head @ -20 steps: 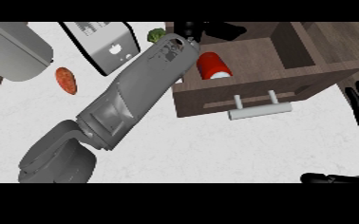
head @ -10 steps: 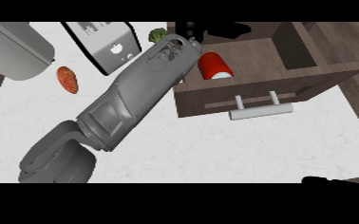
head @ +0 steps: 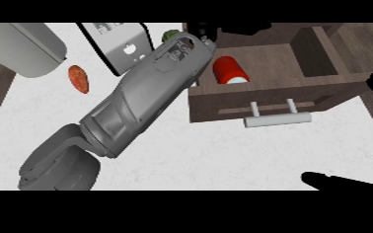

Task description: Pick up the can, place it into the drawer and close the drawer

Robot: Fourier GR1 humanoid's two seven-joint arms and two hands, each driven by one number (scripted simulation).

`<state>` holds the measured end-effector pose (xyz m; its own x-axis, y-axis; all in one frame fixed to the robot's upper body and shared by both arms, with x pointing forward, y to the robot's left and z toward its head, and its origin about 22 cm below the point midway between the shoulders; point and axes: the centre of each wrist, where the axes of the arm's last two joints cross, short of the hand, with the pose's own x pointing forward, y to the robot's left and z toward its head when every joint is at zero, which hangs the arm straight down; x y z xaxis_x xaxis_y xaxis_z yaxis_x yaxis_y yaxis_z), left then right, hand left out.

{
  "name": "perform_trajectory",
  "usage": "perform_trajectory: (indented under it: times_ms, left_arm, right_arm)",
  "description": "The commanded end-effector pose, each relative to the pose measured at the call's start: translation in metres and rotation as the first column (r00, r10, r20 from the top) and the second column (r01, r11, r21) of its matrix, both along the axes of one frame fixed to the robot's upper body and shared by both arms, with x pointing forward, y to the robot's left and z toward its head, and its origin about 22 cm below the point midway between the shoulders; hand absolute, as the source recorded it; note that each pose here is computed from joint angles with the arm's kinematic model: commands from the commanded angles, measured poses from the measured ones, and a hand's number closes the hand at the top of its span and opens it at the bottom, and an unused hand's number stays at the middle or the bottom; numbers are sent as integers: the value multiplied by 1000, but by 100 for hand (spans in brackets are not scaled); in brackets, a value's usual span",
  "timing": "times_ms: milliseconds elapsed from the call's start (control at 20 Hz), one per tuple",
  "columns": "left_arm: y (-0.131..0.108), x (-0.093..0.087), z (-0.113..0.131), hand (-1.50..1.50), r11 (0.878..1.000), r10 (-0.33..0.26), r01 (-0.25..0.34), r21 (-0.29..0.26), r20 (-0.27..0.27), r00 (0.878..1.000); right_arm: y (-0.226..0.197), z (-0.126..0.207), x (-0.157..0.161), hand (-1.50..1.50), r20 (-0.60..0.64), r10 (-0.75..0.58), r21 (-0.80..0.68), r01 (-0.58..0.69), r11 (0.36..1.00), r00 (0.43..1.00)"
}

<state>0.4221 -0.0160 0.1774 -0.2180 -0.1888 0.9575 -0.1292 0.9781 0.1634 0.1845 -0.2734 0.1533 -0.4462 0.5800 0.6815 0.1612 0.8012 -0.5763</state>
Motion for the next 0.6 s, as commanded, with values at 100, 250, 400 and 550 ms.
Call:
perform_trajectory:
  times_ms: [100,250,400,550]
  left_arm:
    - [-7,-2,13,-150,1000,6,-6,-2,20,1000]
    - [-7,-3,10,-150,1000,-11,11,0,29,1000]
    - [-11,-9,11,-150,999,-21,21,-24,-8,1000]
    - [-11,-8,18,-150,1000,-16,16,-26,-2,1000]
  right_arm:
    - [20,-8,26,-150,10,-47,-261,48,964,999]
    - [24,-16,36,-150,9,-83,-350,81,933,996]
    - [28,-45,47,-150,-17,-95,-433,78,898,995]
    - [46,-59,57,-150,-17,-140,-493,114,863,990]
